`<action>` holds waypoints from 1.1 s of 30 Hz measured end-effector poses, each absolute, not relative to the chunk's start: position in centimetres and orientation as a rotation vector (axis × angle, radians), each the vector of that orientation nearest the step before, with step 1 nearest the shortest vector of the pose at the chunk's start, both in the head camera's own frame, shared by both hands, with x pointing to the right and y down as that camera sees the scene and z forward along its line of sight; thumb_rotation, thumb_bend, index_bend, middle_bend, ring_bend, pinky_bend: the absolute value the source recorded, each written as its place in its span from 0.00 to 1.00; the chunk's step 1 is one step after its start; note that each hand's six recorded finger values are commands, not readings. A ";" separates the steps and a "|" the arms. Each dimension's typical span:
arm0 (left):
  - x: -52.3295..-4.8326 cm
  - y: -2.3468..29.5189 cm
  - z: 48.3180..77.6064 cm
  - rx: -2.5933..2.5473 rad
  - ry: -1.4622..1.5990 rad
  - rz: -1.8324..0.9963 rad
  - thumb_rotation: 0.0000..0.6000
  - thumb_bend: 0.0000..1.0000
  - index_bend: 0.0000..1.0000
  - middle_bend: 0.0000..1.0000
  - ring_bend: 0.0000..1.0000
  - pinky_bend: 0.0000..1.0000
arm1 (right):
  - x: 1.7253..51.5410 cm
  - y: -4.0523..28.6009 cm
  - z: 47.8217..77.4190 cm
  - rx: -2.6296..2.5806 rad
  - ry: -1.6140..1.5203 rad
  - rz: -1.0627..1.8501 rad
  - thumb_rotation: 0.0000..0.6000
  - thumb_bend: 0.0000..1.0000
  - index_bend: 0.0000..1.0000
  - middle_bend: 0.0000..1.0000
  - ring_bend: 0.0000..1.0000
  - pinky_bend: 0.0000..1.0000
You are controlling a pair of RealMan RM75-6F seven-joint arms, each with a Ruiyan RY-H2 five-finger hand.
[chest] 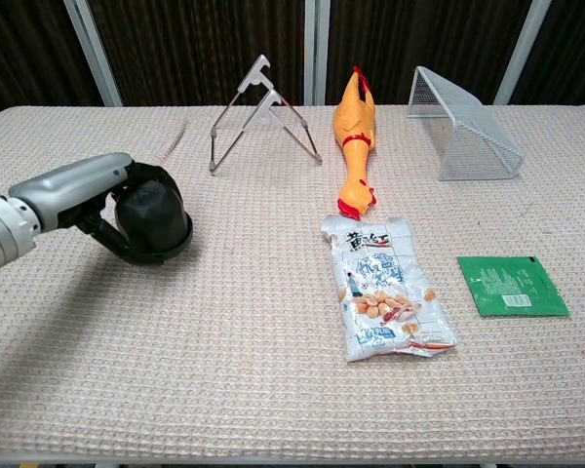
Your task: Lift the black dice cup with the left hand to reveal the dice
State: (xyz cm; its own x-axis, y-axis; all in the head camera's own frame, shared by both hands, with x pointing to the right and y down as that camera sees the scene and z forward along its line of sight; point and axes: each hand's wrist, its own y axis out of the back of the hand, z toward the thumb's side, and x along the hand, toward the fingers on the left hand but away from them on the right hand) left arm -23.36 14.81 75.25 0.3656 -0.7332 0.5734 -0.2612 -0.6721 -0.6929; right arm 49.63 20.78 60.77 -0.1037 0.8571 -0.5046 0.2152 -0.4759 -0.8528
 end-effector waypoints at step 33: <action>-23.6 14.5 74.8 -2.164 0.853 -1.228 1.00 0.12 0.18 0.35 0.14 0.21 | 49.9 20.8 61.0 -1.654 -1.182 1.636 1.00 0.16 0.00 0.00 0.00 0.00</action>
